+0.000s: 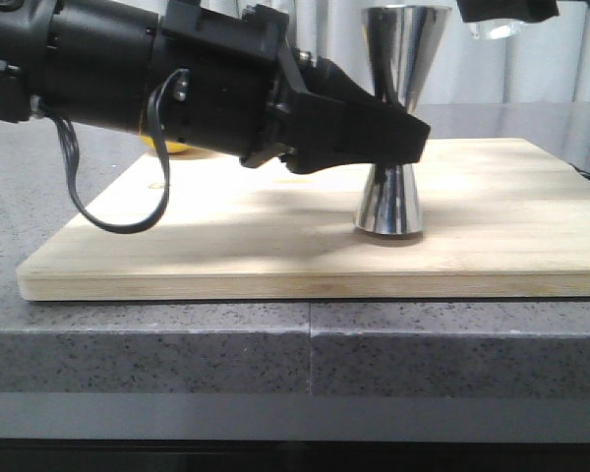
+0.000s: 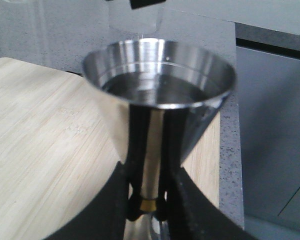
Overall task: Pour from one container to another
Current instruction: 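Tilt the beaker upright and lower it toward the board with right gripper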
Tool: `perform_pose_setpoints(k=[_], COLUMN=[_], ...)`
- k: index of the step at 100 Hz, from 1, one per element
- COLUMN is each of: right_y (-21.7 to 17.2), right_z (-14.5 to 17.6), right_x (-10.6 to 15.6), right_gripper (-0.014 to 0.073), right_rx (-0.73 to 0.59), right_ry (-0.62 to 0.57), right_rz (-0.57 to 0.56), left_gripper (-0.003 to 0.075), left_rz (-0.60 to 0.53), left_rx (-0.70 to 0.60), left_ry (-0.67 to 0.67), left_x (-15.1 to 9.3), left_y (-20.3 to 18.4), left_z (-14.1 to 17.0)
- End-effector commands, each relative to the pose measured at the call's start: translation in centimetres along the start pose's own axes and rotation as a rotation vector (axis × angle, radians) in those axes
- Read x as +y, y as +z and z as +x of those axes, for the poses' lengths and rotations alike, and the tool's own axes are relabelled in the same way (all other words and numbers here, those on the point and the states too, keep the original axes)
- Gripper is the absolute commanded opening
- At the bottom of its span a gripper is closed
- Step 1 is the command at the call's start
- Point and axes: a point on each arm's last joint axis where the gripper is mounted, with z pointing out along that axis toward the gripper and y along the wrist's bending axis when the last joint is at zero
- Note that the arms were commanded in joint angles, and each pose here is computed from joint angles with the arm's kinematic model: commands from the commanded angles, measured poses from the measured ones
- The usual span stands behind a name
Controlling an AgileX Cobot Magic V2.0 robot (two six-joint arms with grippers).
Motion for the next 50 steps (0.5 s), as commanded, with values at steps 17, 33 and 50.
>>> perform_pose_setpoints(k=[17,33,50], right_y=[1.4,3.1,4.5], right_z=[0.2,2.2,4.0], right_x=[-1.2,-1.2,-1.1], right_gripper=[0.0240,0.0240,0.0240], right_rx=[-0.118,-0.105,-0.108], right_ry=[0.087,0.133,0.184], right_rz=[-0.038,-0.077,-0.117], left_gripper=[-0.0021,-0.0021,-0.0021], left_rz=[0.011,-0.001,0.000], left_rx=[-0.158,-0.159,-0.159], left_ry=[0.018,0.015,0.015], left_x=[0.1,0.5,0.4], left_y=[-1.5,-1.7,-1.7], left_z=[-3.5,-3.5,-3.5])
